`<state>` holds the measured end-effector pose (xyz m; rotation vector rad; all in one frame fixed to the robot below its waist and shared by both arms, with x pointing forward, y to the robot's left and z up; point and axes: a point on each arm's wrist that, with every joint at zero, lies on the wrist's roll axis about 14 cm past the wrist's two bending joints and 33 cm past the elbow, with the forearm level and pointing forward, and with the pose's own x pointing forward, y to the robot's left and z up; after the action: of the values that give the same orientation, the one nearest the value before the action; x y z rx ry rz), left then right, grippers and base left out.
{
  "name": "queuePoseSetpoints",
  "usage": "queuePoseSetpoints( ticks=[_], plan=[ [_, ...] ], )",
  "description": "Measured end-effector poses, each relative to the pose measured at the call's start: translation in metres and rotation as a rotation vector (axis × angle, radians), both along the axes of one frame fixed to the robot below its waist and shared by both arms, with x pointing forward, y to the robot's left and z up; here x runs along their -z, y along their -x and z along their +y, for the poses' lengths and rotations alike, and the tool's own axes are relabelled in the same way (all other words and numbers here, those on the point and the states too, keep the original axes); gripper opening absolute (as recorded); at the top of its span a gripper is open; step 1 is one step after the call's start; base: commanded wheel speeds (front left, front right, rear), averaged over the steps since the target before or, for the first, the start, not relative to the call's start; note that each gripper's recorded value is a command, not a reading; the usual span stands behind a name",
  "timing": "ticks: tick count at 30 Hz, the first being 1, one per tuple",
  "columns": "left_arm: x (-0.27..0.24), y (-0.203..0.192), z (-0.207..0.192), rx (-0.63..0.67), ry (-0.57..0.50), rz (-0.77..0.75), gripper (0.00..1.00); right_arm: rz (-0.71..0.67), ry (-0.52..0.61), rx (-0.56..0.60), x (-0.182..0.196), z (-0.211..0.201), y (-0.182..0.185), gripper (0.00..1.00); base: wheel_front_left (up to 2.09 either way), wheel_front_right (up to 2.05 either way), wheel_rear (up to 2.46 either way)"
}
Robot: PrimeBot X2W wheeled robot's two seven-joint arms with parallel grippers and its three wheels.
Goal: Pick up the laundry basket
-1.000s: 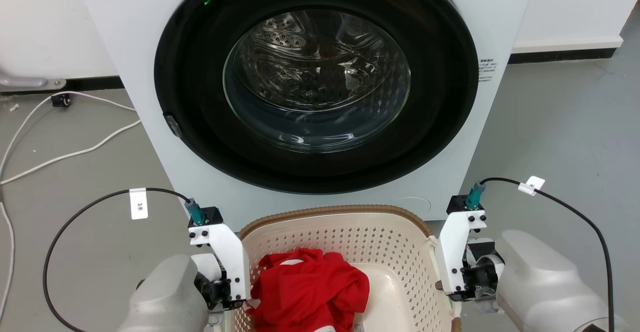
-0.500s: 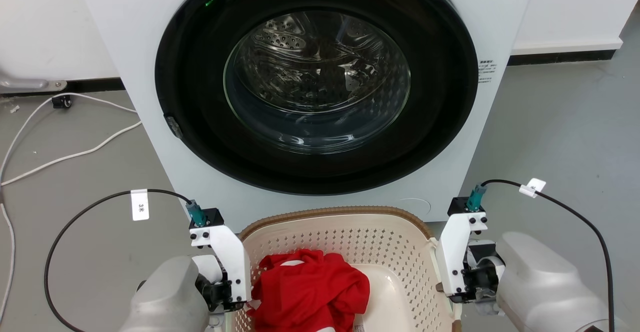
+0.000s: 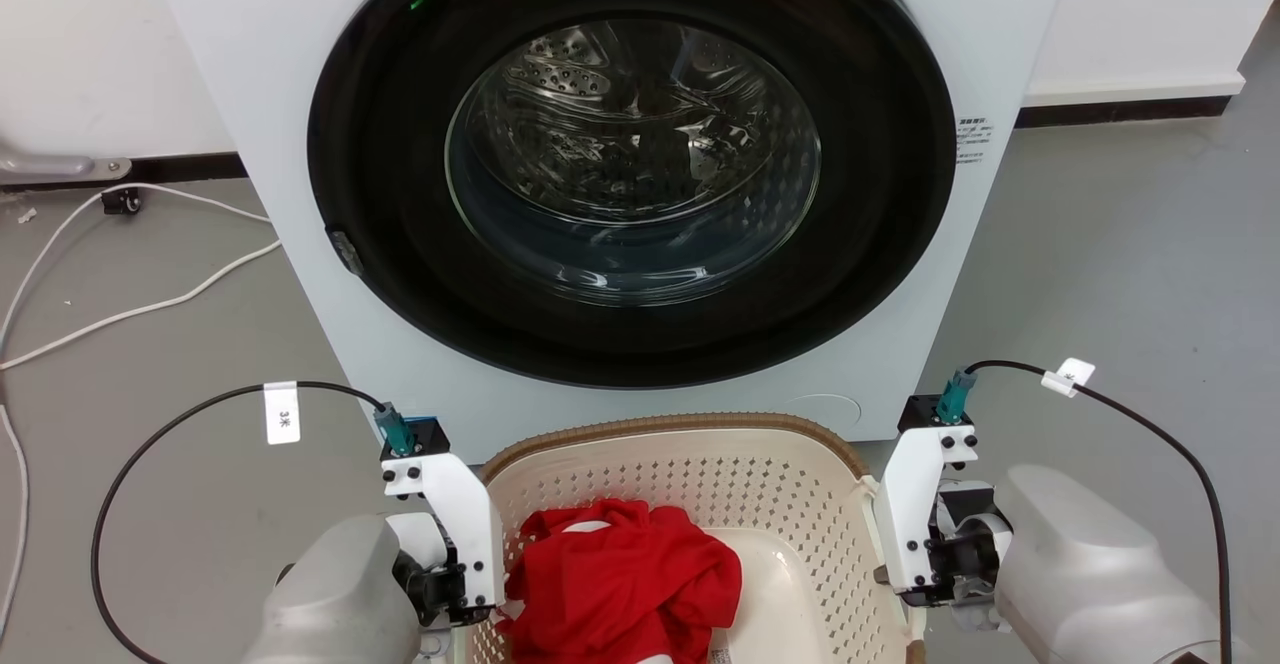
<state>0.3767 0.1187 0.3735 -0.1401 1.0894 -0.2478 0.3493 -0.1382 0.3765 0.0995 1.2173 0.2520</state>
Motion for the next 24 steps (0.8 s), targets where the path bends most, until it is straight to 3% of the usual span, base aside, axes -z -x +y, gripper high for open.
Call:
queuePoseSetpoints(
  ticks=[24],
  plan=[
    [0.0011, 0.0018, -0.002, 0.002, 0.006, 0.001, 0.0, -0.007, 0.006, -0.003, -0.0007, 0.0, -0.0018, 0.0, 0.0, 0.0, 0.0]
  ],
)
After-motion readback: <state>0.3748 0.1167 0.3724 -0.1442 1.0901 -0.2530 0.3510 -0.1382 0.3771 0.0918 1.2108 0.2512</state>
